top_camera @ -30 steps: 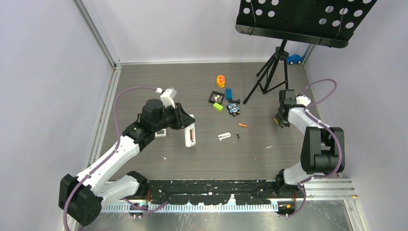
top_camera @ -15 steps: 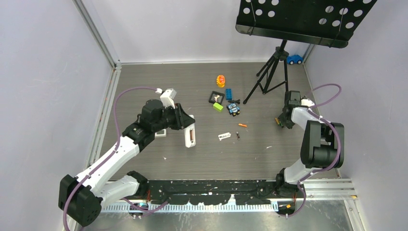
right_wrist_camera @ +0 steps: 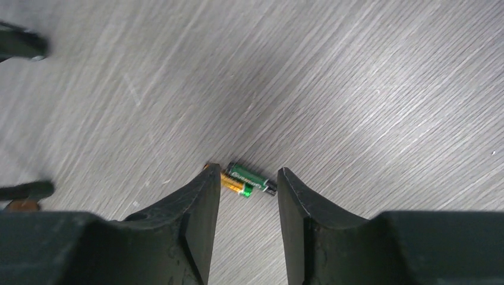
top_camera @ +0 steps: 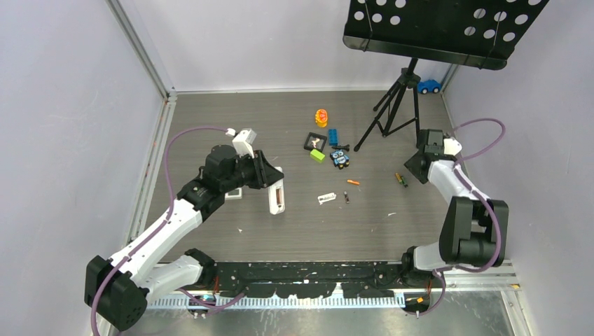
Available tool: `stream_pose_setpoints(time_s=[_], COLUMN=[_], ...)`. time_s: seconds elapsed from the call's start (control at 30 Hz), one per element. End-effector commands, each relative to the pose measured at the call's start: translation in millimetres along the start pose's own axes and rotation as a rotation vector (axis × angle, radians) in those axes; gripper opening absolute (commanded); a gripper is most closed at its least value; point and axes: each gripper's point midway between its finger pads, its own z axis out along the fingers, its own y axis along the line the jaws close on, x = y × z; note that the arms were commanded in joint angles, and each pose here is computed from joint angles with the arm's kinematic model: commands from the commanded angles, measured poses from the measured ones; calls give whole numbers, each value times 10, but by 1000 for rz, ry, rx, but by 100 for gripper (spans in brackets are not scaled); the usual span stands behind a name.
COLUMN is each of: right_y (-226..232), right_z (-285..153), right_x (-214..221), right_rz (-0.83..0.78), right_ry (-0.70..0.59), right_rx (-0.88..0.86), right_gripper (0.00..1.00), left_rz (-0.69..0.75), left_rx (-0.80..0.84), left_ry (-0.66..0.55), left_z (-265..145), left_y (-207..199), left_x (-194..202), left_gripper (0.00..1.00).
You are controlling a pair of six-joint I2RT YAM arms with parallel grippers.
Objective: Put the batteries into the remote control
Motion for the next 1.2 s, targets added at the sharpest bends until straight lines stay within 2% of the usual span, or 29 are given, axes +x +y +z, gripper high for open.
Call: stream_pose_setpoints(time_s=[0.0, 0.23, 0.4, 0.53, 0.67, 0.87, 1.17], right_y=[217, 775, 974, 1064, 1068, 1098, 1111], right_z=[-303, -737, -880, -932, -906, -813, -782], right_x=[44, 834, 1339, 1655, 1836, 1955, 2042], right_rz=[-65, -327, -468, -607, -732, -800, -866], right_ry=[-8, 108, 170, 238, 258, 265, 256], right_rx=[-112, -328, -406, -450, -418, -375, -331], right_gripper=[48, 58, 59, 56, 52, 37, 22], left_rz=[31, 23, 16, 9, 5, 1, 1], left_rx=[38, 40, 40, 39, 39, 40, 38], left_ry=[-49, -44, -44, -42, -46, -47, -49], left_z=[-28, 21, 37, 34, 30, 28, 17], left_y=[-114, -117, -113, -109, -109, -113, -111], left_x=[-159, -173, -171, -159, -161, -162, -163], left_gripper=[0, 0, 0, 0, 0, 0, 0])
